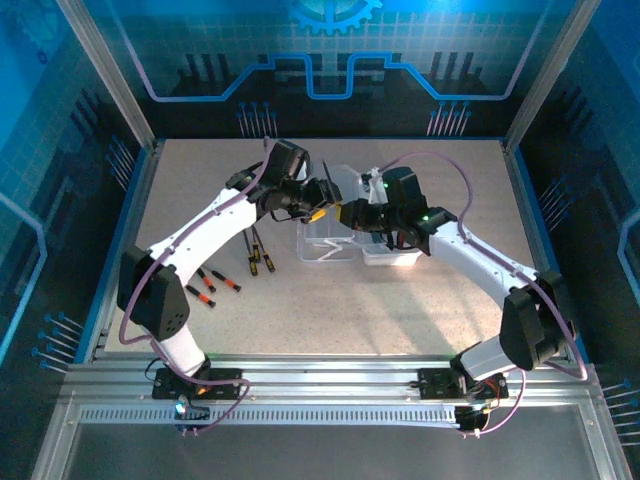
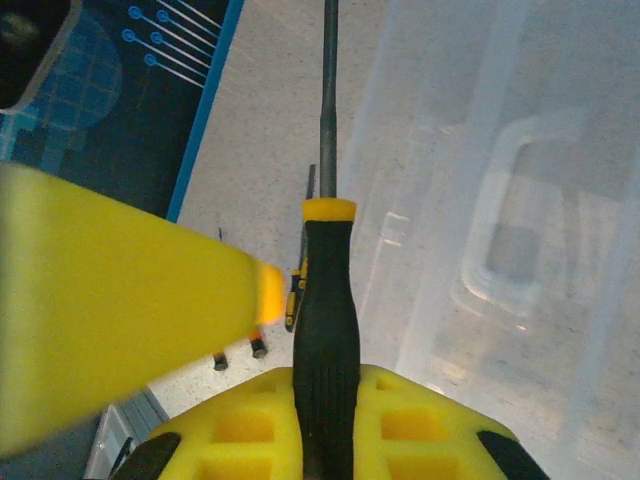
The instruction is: Pack the tool kit
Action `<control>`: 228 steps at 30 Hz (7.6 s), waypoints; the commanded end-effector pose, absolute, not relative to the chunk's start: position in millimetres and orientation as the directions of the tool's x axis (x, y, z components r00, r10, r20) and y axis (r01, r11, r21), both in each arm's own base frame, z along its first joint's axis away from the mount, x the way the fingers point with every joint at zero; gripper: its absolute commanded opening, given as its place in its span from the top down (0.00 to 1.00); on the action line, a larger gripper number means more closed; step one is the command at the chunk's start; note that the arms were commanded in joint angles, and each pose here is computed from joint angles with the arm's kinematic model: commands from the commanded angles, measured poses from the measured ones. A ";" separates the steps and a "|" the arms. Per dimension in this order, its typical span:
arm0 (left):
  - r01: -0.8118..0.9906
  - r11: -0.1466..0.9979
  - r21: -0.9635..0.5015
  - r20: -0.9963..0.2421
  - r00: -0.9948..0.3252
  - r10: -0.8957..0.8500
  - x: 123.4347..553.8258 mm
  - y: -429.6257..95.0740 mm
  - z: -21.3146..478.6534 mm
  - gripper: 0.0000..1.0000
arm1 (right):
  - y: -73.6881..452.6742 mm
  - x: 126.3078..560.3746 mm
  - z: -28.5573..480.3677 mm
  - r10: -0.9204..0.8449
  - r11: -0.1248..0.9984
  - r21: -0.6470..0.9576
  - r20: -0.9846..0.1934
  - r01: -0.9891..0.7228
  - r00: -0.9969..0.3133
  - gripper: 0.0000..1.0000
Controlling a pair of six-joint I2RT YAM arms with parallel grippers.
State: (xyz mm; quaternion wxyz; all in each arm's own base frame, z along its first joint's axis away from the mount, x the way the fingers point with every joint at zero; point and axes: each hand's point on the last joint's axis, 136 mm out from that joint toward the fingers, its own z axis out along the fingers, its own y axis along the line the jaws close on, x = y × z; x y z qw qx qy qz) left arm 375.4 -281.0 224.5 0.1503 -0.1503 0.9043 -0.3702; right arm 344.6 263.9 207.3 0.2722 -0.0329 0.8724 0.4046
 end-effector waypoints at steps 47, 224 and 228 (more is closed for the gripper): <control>-0.360 0.617 -0.700 -0.163 -0.760 -0.629 378.6 -136.0 194.3 0.21 | 233.2 372.6 125.3 0.160 0.716 0.692 -0.294 -0.094 -0.942 0.74; -0.073 0.702 -0.708 -0.144 -0.959 -0.245 363.3 -301.5 226.2 0.86 | 275.2 336.0 226.8 0.151 0.610 0.711 -0.538 -0.350 -0.829 0.73; -0.072 0.702 -0.708 -0.145 -0.959 -0.244 363.0 -301.5 226.6 0.86 | 273.8 335.1 225.9 0.161 0.607 0.715 -0.539 -0.347 -0.827 0.79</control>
